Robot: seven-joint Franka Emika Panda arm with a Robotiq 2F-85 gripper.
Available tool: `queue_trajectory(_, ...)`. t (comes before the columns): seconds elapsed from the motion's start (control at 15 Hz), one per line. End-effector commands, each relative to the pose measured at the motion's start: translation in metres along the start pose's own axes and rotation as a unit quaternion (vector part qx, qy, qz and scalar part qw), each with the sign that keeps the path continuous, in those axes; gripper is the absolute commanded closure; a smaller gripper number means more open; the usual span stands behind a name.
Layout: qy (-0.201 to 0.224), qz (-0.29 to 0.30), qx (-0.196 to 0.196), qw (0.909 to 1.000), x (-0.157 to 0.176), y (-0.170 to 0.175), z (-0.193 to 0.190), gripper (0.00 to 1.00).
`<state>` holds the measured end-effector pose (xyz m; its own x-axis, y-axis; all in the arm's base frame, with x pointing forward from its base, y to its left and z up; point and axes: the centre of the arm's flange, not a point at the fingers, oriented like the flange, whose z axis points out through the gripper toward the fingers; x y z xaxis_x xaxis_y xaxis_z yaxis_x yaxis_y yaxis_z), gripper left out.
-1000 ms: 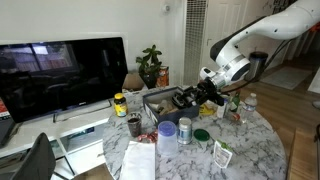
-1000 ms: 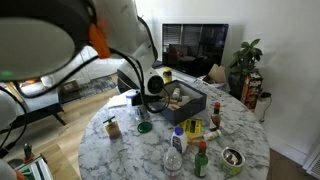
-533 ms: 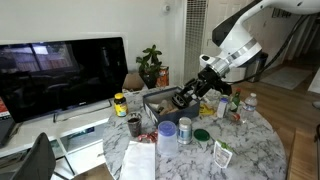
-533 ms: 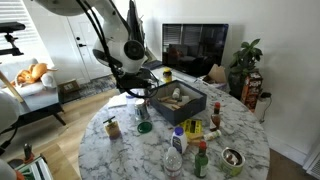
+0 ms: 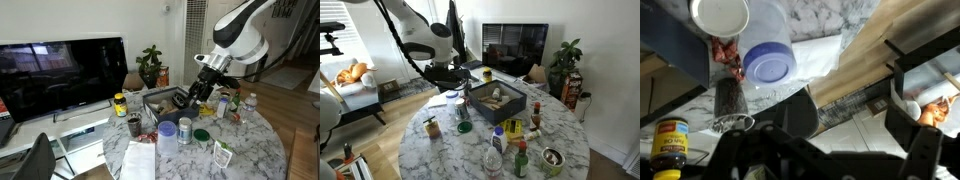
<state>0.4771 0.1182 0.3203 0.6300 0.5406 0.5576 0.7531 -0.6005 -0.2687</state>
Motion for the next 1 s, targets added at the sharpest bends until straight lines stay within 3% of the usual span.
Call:
queue_trajectory(0.0,-0.100,0.010,0.009,0.9949,-0.005,-0.021,-0.044,0.00)
queue_trajectory(0.13,-0.153,0.015,0.012,0.9881,-0.010,-0.018,-0.048,0.00)
queue_trajectory(0.2,-0.105,0.011,0.012,0.9944,-0.006,0.005,-0.003,0.00)
queue_trajectory(0.33,-0.129,0.018,0.012,0.9914,-0.008,0.011,-0.008,0.00)
queue_trajectory(0.93,-0.137,0.017,0.008,0.9904,-0.009,0.011,-0.008,0.00)
